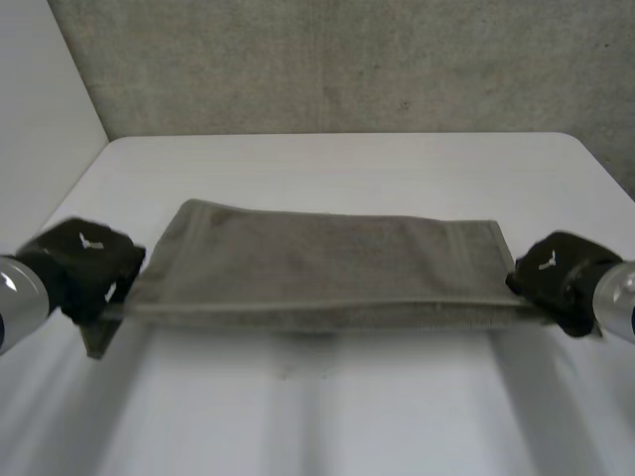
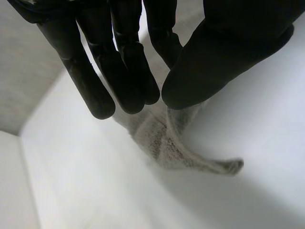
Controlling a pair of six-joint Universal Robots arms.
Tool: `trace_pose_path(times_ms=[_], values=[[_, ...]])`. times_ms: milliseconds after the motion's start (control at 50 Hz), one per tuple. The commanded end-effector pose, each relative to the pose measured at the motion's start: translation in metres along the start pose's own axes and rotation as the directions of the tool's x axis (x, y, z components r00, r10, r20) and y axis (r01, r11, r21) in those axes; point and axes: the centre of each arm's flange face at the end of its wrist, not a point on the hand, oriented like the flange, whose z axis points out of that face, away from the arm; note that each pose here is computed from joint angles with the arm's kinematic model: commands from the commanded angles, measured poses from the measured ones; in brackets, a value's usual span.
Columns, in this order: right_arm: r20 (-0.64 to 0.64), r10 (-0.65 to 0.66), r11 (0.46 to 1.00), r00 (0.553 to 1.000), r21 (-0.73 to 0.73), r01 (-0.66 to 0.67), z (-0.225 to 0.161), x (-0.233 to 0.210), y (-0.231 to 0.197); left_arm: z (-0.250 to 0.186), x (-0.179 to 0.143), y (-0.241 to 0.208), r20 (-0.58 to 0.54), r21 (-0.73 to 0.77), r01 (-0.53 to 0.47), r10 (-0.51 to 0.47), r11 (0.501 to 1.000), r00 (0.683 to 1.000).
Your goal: Fold the laundry
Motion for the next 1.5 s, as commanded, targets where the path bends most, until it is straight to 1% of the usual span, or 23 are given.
trace_pose_path(times_ms=[20, 160, 200, 260, 300, 320, 360, 380, 400, 420, 460, 480, 580, 620, 640, 680, 700, 740, 900, 1140, 1320, 1460, 1500], values=[[0.081, -0.033, 0.999, 0.996, -0.04, 0.036, 0.027, -0.016, 0.015, 0.059, 0.025, 0.032, -0.11, -0.101, -0.051, 0.039, 0.994, 0.993], [-0.11, -0.038, 0.999, 0.993, 0.008, 0.039, 0.059, 0.024, -0.002, 0.115, 0.011, 0.014, -0.012, 0.015, -0.08, 0.081, 0.997, 0.997], [-0.288, -0.012, 0.993, 0.958, 0.11, 0.045, 0.066, 0.053, -0.035, 0.129, -0.017, -0.022, 0.148, 0.149, -0.115, 0.093, 0.982, 0.985], [-0.402, 0.04, 0.982, 0.915, 0.185, 0.038, 0.064, 0.076, -0.056, 0.131, -0.036, -0.049, 0.255, 0.241, -0.146, 0.082, 0.959, 0.963], [-0.612, 0.172, 0.936, 0.772, 0.346, 0.066, 0.051, 0.122, -0.094, 0.12, -0.073, -0.108, 0.449, 0.441, -0.225, 0.004, 0.869, 0.894], [-0.613, 0.172, 0.936, 0.771, 0.346, 0.067, 0.051, 0.122, -0.094, 0.12, -0.073, -0.108, 0.449, 0.442, -0.226, 0.004, 0.868, 0.893], [-0.732, 0.298, 0.868, 0.613, 0.475, 0.146, 0.034, 0.154, -0.117, 0.094, -0.101, -0.155, 0.547, 0.604, -0.283, -0.129, 0.745, 0.827], [-0.732, 0.298, 0.867, 0.612, 0.476, 0.146, 0.034, 0.155, -0.117, 0.094, -0.101, -0.155, 0.548, 0.605, -0.284, -0.13, 0.744, 0.827], [-0.762, 0.34, 0.832, 0.552, 0.517, 0.201, 0.025, 0.163, -0.125, 0.078, -0.112, -0.171, 0.566, 0.665, -0.303, -0.196, 0.683, 0.801], [-0.762, 0.34, 0.832, 0.551, 0.517, 0.201, 0.025, 0.163, -0.125, 0.077, -0.112, -0.171, 0.566, 0.666, -0.303, -0.197, 0.682, 0.801], [-0.788, 0.395, 0.788, 0.473, 0.555, 0.267, 0.004, 0.168, -0.133, 0.055, -0.122, -0.185, 0.542, 0.75, -0.291, -0.3, 0.594, 0.785], [-0.788, 0.395, 0.788, 0.472, 0.555, 0.268, 0.004, 0.168, -0.133, 0.055, -0.122, -0.185, 0.542, 0.75, -0.291, -0.3, 0.594, 0.785], [-0.762, 0.358, 0.795, 0.54, 0.552, 0.253, 0.008, 0.148, -0.124, 0.061, -0.108, -0.163, 0.444, 0.767, -0.168, -0.323, 0.62, 0.836], [-0.712, 0.323, 0.807, 0.623, 0.551, 0.213, 0.025, 0.127, -0.111, 0.072, -0.088, -0.136, 0.395, 0.726, -0.091, -0.305, 0.681, 0.867], [-0.712, 0.323, 0.807, 0.624, 0.551, 0.212, 0.025, 0.127, -0.111, 0.072, -0.088, -0.136, 0.395, 0.726, -0.091, -0.305, 0.682, 0.867], [-0.639, 0.294, 0.823, 0.711, 0.547, 0.151, 0.041, 0.103, -0.094, 0.089, -0.061, -0.097, 0.344, 0.648, -0.02, -0.269, 0.762, 0.9], [-0.639, 0.294, 0.823, 0.711, 0.547, 0.151, 0.042, 0.102, -0.094, 0.089, -0.061, -0.097, 0.343, 0.647, -0.019, -0.269, 0.762, 0.9], [-0.549, 0.261, 0.845, 0.794, 0.528, 0.087, 0.055, 0.074, -0.076, 0.096, -0.045, -0.077, 0.318, 0.602, 0.01, -0.251, 0.799, 0.914], [-0.276, 0.177, 0.922, 0.945, 0.382, -0.061, 0.073, -0.008, -0.022, 0.106, 0.033, 0.021, 0.12, 0.349, 0.134, -0.186, 0.927, 0.975], [-0.153, 0.176, 0.966, 0.973, 0.217, -0.14, 0.044, -0.024, 0.007, 0.063, 0.071, 0.055, -0.004, 0.134, 0.09, -0.09, 0.987, 0.996], [-0.018, -0.071, 0.997, 0.997, 0.006, 0.071, -0.019, -0.013, 0.025, -0.025, 0.065, 0.041, -0.177, -0.066, -0.096, 0.083, 0.993, 0.981], [0.004, -0.112, 0.991, 0.994, 0.069, 0.111, -0.013, -0.006, 0.02, -0.007, 0.035, 0.008, -0.027, 0.075, -0.122, 0.124, 0.99, 0.992], [0.043, -0.056, 0.997, 0.998, 0.053, 0.054, 0.019, -0.007, 0.028, 0.029, 0.031, 0.007, 0.005, 0.096, -0.128, 0.128, 0.987, 0.992]])
